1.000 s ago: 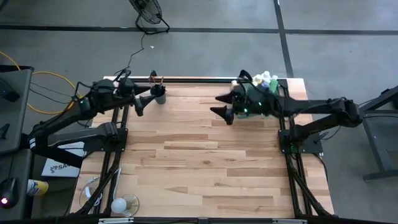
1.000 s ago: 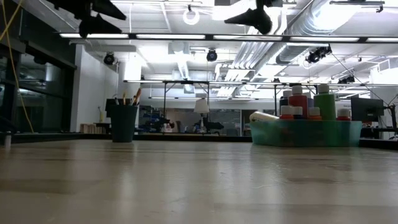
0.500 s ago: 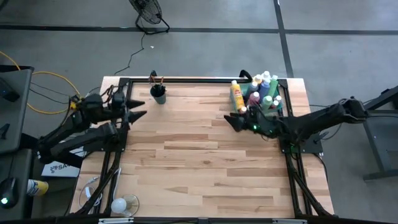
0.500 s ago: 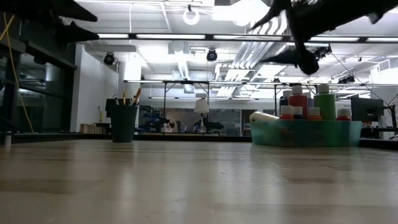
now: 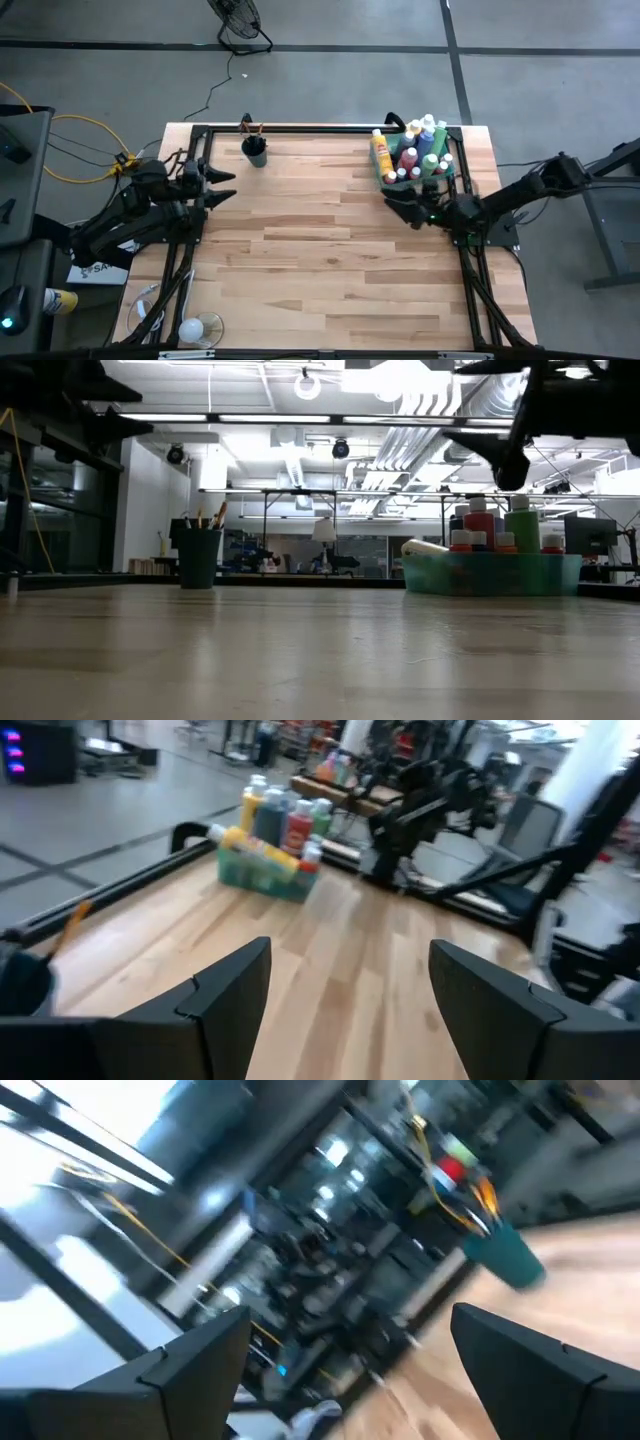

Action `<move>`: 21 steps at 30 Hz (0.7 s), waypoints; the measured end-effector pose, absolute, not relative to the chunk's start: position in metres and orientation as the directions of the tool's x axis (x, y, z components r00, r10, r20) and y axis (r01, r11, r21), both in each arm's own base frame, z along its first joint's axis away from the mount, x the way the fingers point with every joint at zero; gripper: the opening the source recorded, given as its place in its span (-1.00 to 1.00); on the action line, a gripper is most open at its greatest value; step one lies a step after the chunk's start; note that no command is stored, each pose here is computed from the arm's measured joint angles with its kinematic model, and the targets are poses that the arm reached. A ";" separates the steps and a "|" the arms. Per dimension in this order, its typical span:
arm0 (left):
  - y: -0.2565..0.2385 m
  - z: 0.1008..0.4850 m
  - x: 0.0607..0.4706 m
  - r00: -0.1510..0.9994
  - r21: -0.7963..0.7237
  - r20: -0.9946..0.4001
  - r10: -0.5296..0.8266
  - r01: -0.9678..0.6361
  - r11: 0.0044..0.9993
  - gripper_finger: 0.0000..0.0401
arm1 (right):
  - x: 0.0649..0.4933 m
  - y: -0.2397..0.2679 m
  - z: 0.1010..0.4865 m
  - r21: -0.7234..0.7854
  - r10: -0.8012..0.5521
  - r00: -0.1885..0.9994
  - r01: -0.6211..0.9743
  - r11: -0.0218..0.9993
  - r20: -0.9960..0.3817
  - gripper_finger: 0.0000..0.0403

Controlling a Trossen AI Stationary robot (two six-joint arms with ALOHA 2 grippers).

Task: Pick & Place Paint Supplies
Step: Return to Home Position

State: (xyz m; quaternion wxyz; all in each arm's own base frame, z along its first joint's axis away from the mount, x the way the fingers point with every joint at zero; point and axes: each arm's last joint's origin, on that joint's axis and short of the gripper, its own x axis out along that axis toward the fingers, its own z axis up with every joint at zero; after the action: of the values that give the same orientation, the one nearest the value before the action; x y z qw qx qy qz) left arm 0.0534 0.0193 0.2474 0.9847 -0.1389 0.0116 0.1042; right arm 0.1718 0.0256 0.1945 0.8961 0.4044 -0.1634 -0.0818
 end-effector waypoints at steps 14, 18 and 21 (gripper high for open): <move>0.020 0.248 0.053 0.972 -0.276 -0.050 0.230 -0.234 0.932 0.33 | 0.134 0.012 0.192 0.605 -0.263 0.927 0.050 0.794 0.268 0.68; 0.020 0.246 0.053 0.971 -0.288 -0.071 0.229 -0.239 0.927 0.33 | 0.119 0.007 0.189 0.618 -0.237 0.949 0.060 0.784 0.209 0.68; 0.020 0.246 0.053 0.971 -0.305 -0.069 0.229 -0.239 0.922 0.33 | 0.106 0.004 0.190 0.614 -0.224 0.950 0.046 0.788 0.216 0.68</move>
State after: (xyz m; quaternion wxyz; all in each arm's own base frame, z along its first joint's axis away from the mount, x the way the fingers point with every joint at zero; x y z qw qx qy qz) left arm 0.0530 0.0199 0.2458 0.9801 -0.1577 0.0159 0.1192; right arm 0.1062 0.0039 0.1900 0.9350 0.3177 -0.1403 -0.0722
